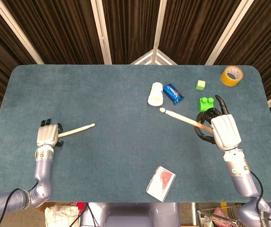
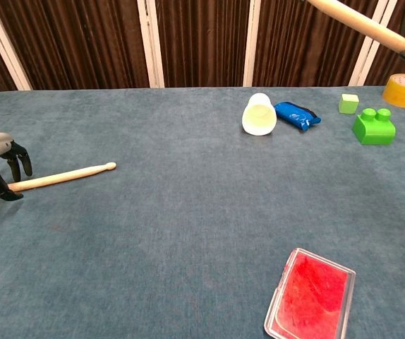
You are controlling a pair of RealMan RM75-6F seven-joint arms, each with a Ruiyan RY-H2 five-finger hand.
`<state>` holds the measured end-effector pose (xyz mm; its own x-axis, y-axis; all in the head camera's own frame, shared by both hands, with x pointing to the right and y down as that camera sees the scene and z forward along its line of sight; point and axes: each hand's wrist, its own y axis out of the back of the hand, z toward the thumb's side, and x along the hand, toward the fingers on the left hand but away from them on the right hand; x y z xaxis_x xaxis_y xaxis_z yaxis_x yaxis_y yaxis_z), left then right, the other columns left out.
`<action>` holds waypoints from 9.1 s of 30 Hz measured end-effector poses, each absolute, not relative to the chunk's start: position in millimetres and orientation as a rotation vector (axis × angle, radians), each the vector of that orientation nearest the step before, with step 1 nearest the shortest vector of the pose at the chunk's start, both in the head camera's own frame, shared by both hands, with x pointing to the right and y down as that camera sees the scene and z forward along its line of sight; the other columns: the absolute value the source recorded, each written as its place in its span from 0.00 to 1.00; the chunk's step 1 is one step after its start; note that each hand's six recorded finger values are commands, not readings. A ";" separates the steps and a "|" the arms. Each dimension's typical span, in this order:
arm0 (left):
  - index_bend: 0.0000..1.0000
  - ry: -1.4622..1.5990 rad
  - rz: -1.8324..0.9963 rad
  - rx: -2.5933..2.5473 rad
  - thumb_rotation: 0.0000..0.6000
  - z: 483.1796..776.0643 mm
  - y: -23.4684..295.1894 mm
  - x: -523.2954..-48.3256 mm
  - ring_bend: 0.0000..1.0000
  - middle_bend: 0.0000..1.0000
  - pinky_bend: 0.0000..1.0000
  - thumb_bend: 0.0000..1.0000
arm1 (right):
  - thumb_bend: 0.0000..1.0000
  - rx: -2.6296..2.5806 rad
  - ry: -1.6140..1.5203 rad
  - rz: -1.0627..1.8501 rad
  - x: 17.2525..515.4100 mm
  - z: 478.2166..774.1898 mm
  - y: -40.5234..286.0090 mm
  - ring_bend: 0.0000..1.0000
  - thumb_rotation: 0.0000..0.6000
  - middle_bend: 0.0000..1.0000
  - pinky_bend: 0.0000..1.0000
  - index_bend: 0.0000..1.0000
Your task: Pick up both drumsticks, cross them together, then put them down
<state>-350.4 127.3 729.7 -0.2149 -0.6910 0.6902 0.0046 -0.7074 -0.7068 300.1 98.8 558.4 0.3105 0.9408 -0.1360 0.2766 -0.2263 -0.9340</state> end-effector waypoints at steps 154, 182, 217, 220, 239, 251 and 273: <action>0.57 0.966 -0.915 -1.862 1.00 596.2 83.3 -260.3 0.20 0.58 0.13 0.44 | 0.45 -1.746 -1.099 0.995 231.6 543.7 58.3 0.44 1.00 0.64 0.01 0.72; 0.58 1.032 -0.896 -1.948 1.00 598.7 86.5 -207.2 0.20 0.59 0.14 0.44 | 0.45 -1.869 -1.042 0.937 125.4 507.5 47.7 0.44 1.00 0.64 0.01 0.72; 0.58 1.060 -0.863 -1.960 1.00 577.9 89.6 -163.7 0.21 0.59 0.14 0.44 | 0.45 -1.917 -1.025 0.927 135.5 508.5 58.2 0.44 1.00 0.64 0.01 0.73; 0.58 1.065 -0.855 -1.961 1.00 574.8 89.4 -159.7 0.21 0.59 0.14 0.44 | 0.45 -1.916 -1.023 0.931 137.7 509.2 58.3 0.44 1.00 0.64 0.01 0.73; 0.58 1.100 -0.879 -1.919 1.00 574.2 87.6 -160.3 0.21 0.59 0.14 0.44 | 0.45 -1.930 -1.034 0.914 146.4 508.1 59.3 0.44 1.00 0.64 0.01 0.73; 0.58 1.129 -0.874 -1.912 1.00 569.5 84.5 -160.6 0.21 0.59 0.14 0.44 | 0.45 -1.934 -1.025 0.924 151.7 511.6 60.2 0.44 1.00 0.64 0.01 0.73; 0.58 0.923 -1.001 -1.851 1.00 591.3 104.9 -213.0 0.21 0.59 0.14 0.44 | 0.46 -1.863 -1.012 1.060 196.8 542.5 57.7 0.44 1.00 0.64 0.01 0.74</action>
